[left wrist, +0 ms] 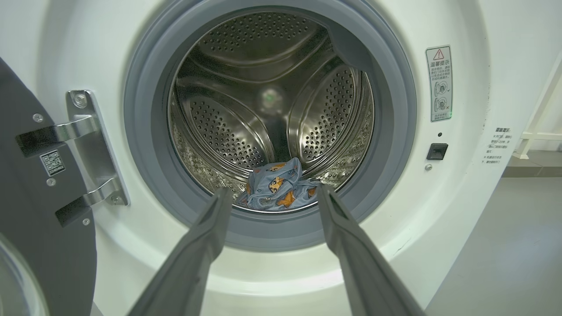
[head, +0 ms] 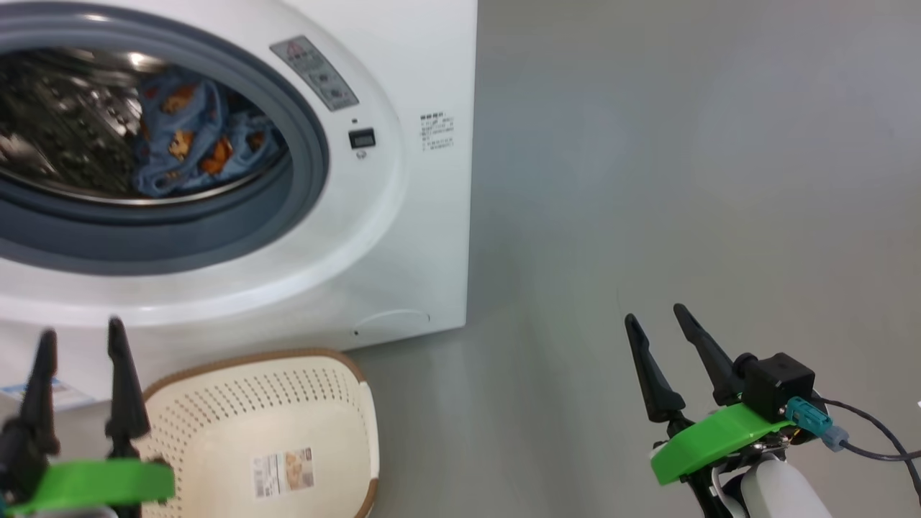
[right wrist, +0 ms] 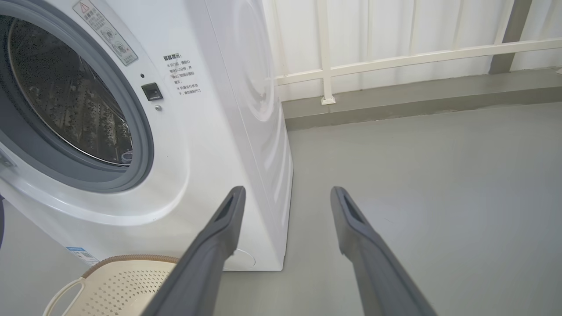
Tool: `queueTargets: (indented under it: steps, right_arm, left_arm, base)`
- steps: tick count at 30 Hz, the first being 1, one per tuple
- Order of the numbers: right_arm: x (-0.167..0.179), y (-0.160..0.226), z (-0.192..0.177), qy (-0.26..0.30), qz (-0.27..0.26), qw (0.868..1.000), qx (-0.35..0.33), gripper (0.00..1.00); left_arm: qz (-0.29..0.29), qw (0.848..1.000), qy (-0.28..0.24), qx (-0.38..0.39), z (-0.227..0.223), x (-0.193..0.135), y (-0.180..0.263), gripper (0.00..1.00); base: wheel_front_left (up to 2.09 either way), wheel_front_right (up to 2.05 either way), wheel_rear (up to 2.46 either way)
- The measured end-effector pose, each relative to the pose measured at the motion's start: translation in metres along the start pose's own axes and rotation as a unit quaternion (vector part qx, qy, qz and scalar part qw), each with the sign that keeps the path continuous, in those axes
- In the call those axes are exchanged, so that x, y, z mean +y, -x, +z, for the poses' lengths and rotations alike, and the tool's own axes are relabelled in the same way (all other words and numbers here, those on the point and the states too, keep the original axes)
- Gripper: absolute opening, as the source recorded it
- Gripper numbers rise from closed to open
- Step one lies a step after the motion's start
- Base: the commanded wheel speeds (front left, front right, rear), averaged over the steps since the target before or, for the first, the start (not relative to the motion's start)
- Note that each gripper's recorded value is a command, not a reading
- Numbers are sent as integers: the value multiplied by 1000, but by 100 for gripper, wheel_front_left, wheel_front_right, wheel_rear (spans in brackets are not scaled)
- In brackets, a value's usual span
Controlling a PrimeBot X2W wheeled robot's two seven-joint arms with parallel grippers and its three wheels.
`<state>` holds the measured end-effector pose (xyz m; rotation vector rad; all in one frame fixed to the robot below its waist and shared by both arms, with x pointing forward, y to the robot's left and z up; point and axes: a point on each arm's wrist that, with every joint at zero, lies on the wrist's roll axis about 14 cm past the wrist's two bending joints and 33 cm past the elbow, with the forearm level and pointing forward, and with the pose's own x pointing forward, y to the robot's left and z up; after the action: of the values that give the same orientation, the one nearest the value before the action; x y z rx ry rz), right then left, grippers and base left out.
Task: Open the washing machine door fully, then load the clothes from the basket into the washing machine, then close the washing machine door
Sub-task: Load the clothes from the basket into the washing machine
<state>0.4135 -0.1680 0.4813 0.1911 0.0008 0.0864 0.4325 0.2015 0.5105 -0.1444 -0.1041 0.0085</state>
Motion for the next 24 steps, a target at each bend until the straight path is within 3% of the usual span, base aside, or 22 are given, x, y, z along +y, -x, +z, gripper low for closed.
queueTargets:
  steps: [8,24]
  right_arm:
    - [3,17,17,1,1,1000,-22,100]
    - [10,25,26,5,10,999,-36,100]
  left_arm:
    - [20,1000,-3,7,1,4,43,100]
    - [37,998,-26,34,-11,9,85,100]
  base:
    - [0,0,0]
    - [0,0,0]
